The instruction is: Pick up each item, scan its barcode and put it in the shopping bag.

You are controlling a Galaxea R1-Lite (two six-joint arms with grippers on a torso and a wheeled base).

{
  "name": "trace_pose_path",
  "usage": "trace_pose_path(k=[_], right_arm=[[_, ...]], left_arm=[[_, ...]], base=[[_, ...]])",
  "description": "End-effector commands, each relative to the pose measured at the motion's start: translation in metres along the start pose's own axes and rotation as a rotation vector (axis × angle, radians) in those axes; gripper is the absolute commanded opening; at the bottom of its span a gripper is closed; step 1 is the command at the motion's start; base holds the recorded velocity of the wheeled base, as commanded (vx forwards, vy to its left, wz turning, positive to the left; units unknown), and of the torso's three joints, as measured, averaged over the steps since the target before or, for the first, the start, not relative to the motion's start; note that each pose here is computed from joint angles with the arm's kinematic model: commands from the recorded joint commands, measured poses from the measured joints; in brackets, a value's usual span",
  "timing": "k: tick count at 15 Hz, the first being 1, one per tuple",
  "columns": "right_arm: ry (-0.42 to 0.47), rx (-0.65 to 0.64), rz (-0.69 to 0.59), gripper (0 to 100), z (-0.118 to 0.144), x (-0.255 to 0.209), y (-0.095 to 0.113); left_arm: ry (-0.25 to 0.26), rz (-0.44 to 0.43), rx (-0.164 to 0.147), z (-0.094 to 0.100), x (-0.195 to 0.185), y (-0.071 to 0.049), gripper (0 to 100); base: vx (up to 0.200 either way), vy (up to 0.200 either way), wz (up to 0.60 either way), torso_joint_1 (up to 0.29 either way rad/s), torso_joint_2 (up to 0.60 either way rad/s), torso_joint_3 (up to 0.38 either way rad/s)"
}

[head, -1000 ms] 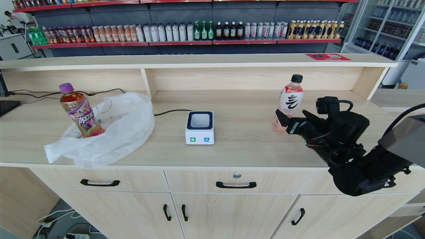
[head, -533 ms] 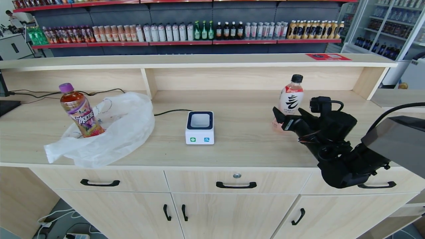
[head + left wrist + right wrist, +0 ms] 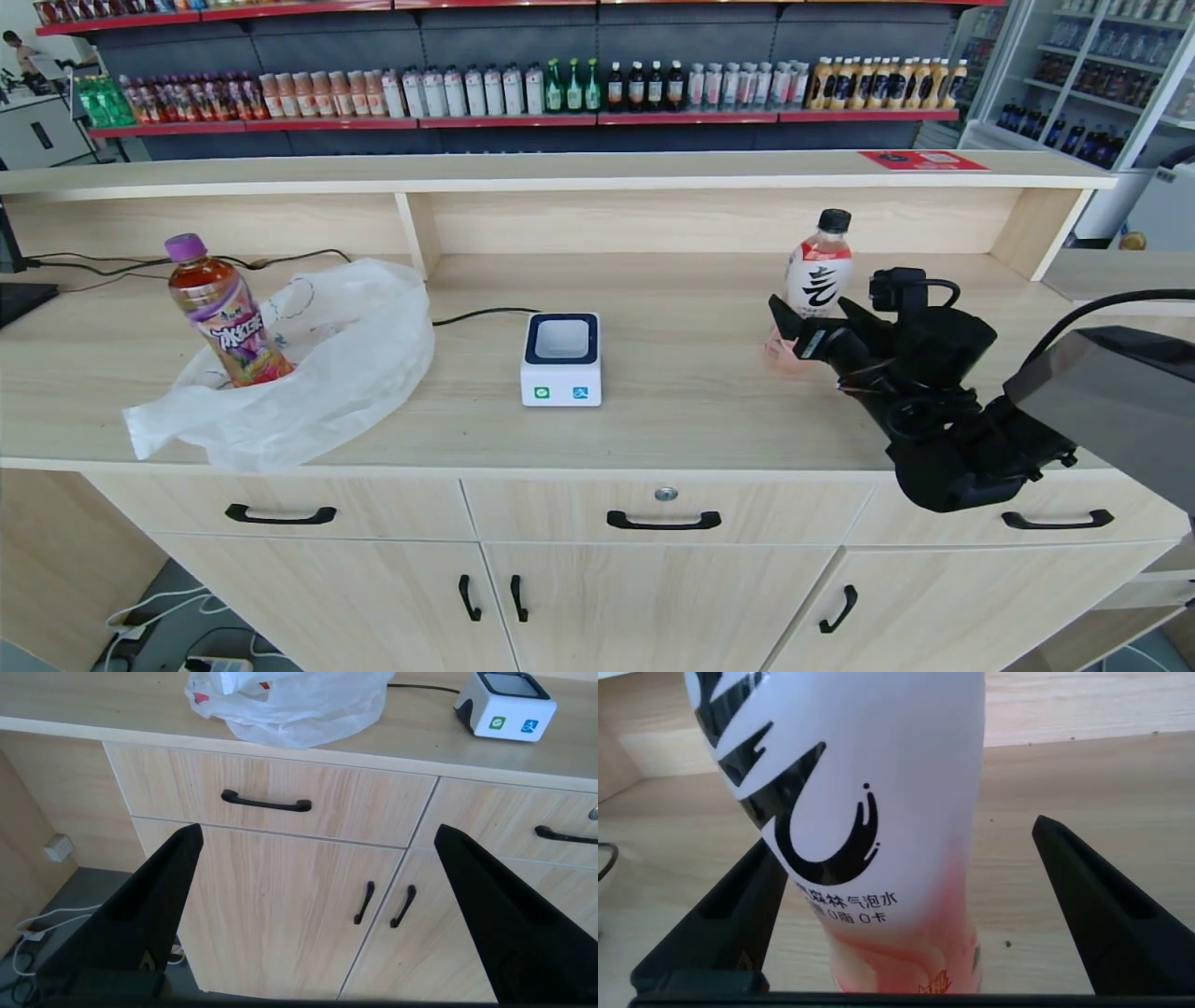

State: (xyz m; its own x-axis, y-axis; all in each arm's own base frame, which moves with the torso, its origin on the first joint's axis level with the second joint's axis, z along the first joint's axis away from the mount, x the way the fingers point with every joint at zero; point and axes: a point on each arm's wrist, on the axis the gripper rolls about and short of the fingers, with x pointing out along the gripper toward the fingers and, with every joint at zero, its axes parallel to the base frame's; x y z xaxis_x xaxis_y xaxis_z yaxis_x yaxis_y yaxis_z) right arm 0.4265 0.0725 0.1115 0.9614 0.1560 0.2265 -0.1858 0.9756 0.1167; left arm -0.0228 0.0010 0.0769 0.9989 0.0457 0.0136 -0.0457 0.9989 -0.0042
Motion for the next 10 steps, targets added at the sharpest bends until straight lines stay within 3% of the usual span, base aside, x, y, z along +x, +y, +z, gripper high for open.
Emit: trace_pose_path(k=[1,10], right_arm=[[-0.007,0.000,0.002,100,-0.001,0.003,0.000],[-0.023,-0.007,0.001,100,0.003,0.024,0.001]], left_arm=[[0.000,0.000,0.001,0.000,0.000,0.000,100],[0.000,0.000,0.002,0.000,0.000,0.000,100]], base=[[0.000,0.000,0.00,0.000,0.00,0.000],[0.000,0.000,0.00,0.000,0.00,0.000]])
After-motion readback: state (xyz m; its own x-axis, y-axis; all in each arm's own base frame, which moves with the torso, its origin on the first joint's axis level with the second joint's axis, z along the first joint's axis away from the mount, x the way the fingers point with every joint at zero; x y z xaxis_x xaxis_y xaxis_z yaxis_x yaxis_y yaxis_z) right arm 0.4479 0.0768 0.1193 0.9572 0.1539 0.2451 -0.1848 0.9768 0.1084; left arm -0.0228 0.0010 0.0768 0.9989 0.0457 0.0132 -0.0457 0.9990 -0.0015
